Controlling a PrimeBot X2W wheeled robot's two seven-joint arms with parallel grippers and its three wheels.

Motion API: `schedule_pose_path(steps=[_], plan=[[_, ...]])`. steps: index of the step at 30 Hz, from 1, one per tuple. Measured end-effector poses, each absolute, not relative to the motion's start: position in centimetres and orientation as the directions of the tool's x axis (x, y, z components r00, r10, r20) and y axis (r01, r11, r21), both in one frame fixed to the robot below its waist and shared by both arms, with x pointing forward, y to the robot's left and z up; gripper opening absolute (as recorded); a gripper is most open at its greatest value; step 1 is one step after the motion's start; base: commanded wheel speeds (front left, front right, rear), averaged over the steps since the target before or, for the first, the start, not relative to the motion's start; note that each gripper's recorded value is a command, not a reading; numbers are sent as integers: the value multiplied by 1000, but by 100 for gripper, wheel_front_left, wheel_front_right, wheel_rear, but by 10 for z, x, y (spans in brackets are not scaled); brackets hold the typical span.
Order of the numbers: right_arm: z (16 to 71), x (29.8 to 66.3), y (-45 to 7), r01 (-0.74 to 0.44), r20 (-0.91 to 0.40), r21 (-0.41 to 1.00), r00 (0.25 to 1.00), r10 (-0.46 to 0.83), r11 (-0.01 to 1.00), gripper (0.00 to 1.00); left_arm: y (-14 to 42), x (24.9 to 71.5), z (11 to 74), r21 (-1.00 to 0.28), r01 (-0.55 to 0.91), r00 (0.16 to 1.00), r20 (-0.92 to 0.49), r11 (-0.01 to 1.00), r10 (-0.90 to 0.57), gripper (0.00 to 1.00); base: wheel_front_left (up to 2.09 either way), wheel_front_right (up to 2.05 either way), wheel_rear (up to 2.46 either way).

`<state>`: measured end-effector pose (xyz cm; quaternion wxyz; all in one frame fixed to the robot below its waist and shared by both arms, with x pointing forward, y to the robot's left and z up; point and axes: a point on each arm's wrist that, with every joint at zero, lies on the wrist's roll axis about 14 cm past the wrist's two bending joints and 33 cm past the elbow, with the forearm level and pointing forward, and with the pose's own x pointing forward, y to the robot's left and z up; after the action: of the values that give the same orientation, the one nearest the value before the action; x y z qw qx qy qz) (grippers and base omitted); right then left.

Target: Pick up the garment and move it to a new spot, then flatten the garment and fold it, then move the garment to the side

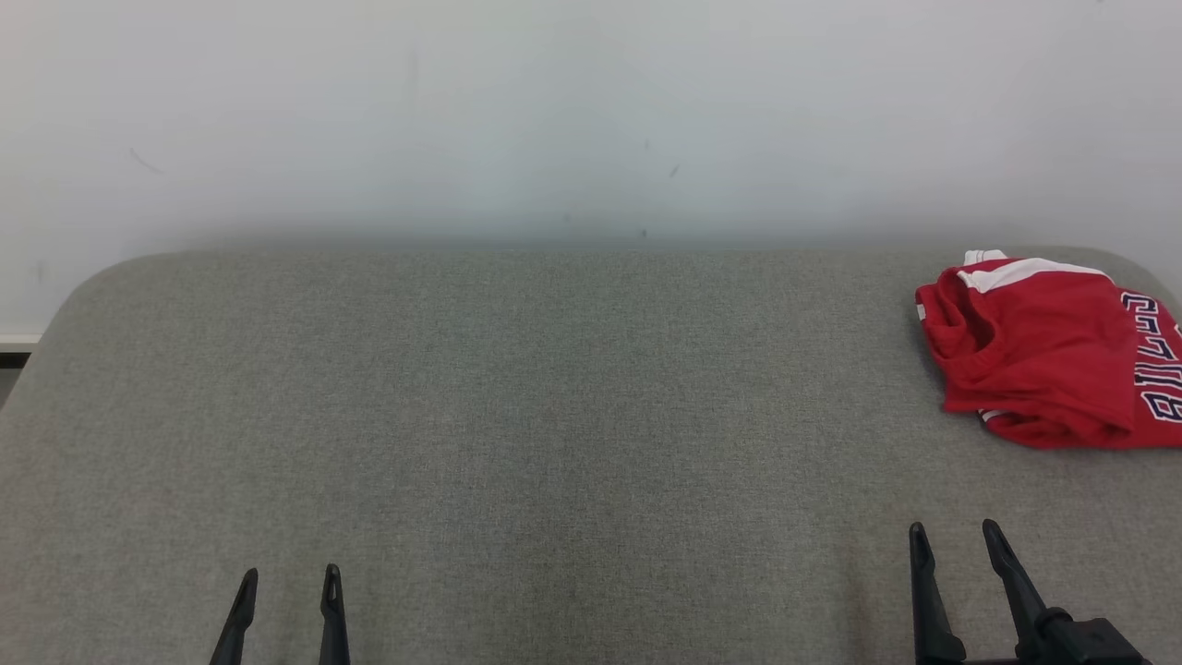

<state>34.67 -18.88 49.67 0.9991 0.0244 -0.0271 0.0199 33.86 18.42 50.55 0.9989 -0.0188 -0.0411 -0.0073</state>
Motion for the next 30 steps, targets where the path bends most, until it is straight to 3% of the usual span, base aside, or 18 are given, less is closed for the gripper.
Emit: schedule_pose_path(steps=[16,17,23,30], plan=[[497,346,-189,-38,55,56,998,35,998,100,185,338,508,-27,5,996,88,1000,-2,100,0,0,0],[496,346,-189,-39,54,56,998,36,998,0,185,338,506,-21,1,996,85,1000,1,0,0,0,0],[479,342,-189,-32,-3,65,999,32,997,0,183,336,491,-30,2,999,35,1000,-1,0,0,0,0],[474,341,-197,13,-31,194,999,-7,981,0,186,336,482,-164,-22,1000,-9,986,21,0,0,0,0]])
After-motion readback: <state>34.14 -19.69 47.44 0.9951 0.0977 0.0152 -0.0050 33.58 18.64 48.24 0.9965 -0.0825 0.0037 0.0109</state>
